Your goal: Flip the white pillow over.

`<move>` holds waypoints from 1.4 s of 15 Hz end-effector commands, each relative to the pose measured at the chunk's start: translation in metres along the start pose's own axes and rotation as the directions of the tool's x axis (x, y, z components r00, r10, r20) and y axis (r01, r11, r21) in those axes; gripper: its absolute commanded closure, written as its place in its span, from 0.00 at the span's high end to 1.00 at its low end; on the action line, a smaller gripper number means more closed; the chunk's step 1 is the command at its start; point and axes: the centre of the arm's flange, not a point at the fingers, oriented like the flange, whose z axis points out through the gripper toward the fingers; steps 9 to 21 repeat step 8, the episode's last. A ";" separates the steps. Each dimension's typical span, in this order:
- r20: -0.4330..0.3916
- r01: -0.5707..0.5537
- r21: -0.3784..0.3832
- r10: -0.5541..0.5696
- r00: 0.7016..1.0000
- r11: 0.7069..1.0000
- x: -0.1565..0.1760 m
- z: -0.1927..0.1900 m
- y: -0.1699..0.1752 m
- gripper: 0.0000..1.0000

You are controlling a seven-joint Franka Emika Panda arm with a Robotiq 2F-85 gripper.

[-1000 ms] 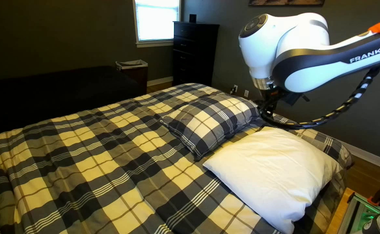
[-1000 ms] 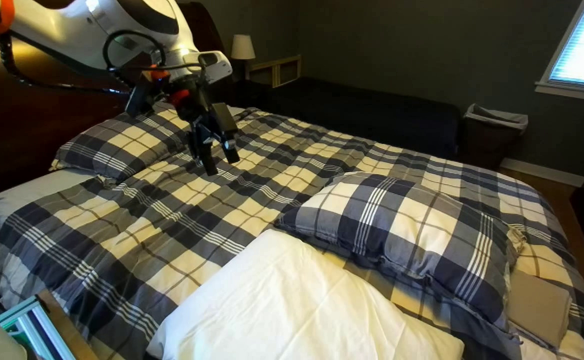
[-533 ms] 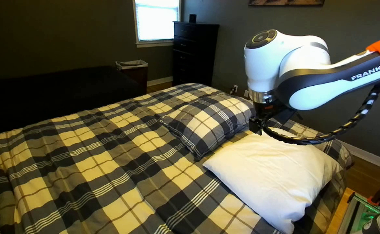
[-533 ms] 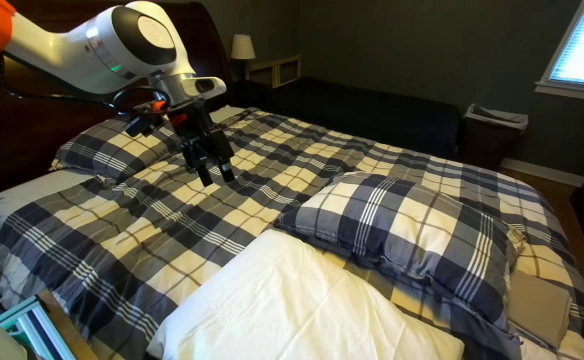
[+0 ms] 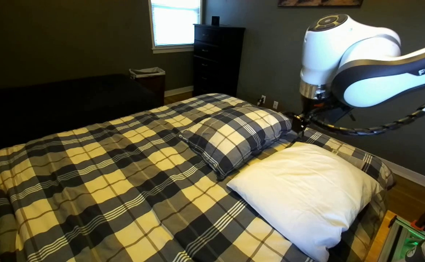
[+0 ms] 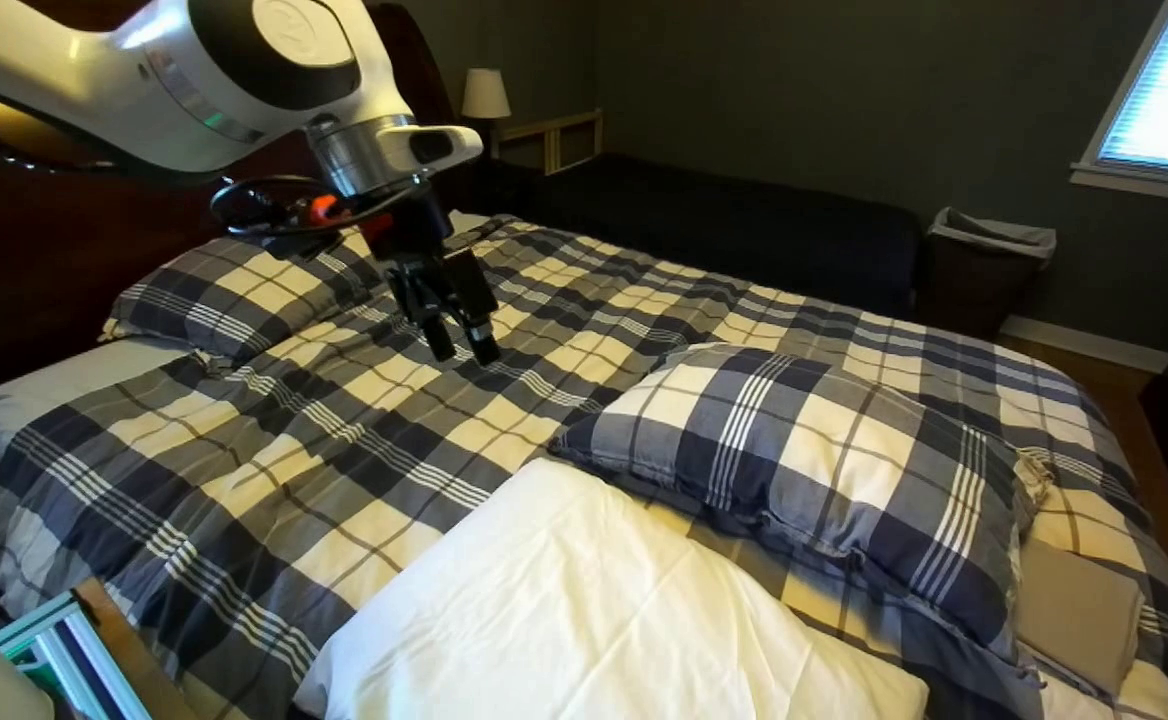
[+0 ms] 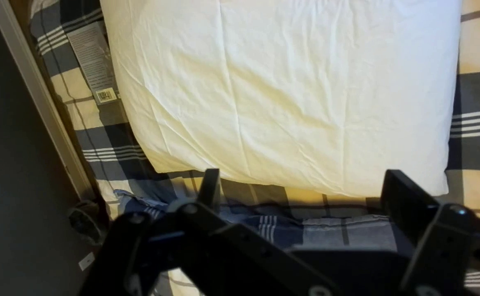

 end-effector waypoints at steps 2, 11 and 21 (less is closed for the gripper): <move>-0.023 -0.101 0.073 0.103 0.994 0.992 -0.019 -0.012 0.065 1.00; -0.033 -0.132 0.057 0.134 0.990 0.990 -0.009 -0.018 0.080 1.00; -0.033 -0.132 0.057 0.134 0.990 0.990 -0.009 -0.018 0.080 1.00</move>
